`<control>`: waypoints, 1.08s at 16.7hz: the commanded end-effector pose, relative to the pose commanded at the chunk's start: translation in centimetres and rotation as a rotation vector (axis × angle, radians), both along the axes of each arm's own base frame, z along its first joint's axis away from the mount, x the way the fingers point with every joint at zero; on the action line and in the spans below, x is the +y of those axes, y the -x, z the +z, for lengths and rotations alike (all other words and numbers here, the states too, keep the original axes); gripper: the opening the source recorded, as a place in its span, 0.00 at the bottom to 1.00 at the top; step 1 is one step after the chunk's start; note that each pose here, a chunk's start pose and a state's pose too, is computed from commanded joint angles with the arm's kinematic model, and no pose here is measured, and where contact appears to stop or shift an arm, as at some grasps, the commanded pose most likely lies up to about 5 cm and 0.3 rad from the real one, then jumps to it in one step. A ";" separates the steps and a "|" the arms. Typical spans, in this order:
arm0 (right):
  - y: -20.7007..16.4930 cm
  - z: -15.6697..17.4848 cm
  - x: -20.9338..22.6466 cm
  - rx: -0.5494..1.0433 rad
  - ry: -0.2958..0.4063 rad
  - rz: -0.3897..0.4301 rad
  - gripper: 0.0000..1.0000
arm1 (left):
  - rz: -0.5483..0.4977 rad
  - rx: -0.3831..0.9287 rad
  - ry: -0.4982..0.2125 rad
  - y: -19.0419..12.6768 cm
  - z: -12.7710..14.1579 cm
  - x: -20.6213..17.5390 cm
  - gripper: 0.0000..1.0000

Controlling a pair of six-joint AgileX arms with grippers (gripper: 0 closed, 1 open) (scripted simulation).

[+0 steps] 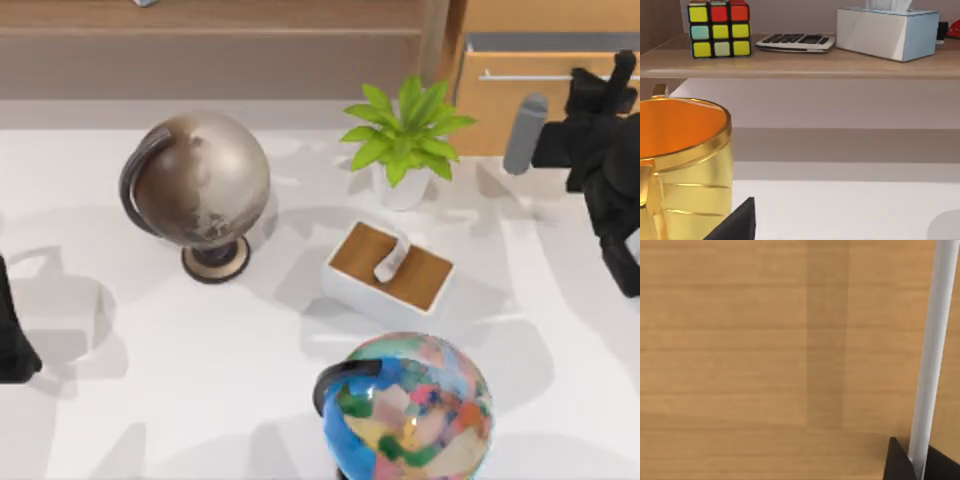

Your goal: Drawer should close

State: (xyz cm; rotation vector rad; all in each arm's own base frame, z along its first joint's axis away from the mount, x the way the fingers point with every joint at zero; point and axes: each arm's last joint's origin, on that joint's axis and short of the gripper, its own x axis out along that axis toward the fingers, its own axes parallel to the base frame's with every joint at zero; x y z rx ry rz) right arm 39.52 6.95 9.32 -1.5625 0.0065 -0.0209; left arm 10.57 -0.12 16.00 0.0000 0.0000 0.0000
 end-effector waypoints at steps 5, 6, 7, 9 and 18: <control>-3.1 -0.3 0.1 0.013 0.001 0.004 0.00 | 0.000 0.000 0.000 0.0 0.0 0.0 1.00; -3.6 -0.4 0.1 0.016 0.002 0.007 0.00 | 0.000 0.000 0.000 0.0 0.0 0.0 1.00; -4.0 -0.4 0.2 0.018 0.002 0.009 0.00 | 0.000 0.000 0.000 0.0 0.0 0.0 1.00; -4.4 -0.5 0.2 0.019 0.003 0.013 0.00 | 0.000 0.000 0.000 0.0 0.0 0.0 1.00; -4.4 -0.5 0.2 0.019 0.003 0.013 0.38 | 0.000 0.000 0.000 0.0 0.0 0.0 1.00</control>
